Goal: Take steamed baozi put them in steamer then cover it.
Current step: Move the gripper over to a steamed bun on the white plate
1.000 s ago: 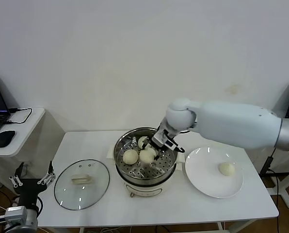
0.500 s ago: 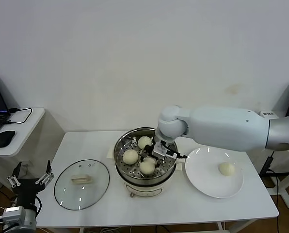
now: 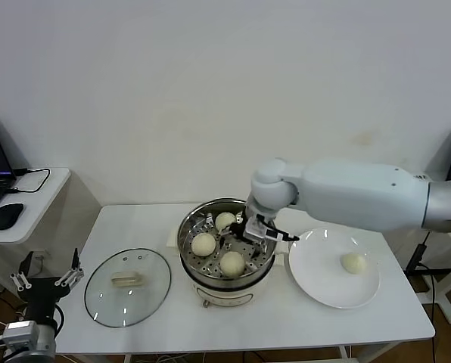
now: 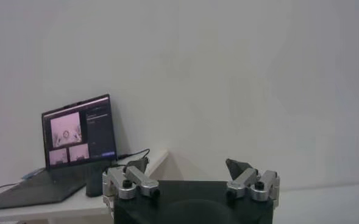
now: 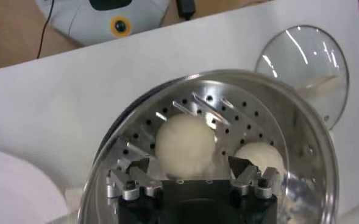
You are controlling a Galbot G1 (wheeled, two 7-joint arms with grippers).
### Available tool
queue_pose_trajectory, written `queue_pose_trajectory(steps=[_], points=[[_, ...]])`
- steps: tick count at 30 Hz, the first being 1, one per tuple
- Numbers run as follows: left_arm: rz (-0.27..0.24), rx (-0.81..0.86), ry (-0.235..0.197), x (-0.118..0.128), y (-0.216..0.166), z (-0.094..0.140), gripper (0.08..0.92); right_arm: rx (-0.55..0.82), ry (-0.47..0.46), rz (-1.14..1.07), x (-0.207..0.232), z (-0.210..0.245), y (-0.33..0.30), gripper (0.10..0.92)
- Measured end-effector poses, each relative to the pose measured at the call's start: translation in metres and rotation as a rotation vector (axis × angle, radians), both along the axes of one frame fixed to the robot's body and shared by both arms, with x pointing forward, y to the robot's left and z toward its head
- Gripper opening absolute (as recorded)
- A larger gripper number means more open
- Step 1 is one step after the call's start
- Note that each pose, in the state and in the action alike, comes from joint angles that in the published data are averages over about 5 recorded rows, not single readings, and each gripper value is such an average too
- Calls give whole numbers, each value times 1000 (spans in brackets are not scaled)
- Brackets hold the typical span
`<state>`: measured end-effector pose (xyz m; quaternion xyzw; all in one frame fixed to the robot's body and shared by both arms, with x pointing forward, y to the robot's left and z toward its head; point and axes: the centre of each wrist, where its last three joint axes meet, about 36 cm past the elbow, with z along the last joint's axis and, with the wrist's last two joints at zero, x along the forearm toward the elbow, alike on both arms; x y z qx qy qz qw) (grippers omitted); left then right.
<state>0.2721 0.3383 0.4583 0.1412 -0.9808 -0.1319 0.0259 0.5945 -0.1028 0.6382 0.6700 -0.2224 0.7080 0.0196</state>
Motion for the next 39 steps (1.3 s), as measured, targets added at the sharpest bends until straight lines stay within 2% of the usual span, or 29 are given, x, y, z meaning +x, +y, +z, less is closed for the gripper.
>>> queue_pose_trajectory(steps=[8,16,26,39], points=[[-17,8,-3,4,0,2,823,46,-7,-244,6,33,-49,823],[-39,11,-8,8,-1,4,823,90,-3,-572,6,41,-140,823],[-59,5,-2,9,-7,2,823,95,21,-852,-7,-1,-252,823],[-62,-4,4,3,-7,-3,823,47,26,-1011,-17,-71,-327,823]])
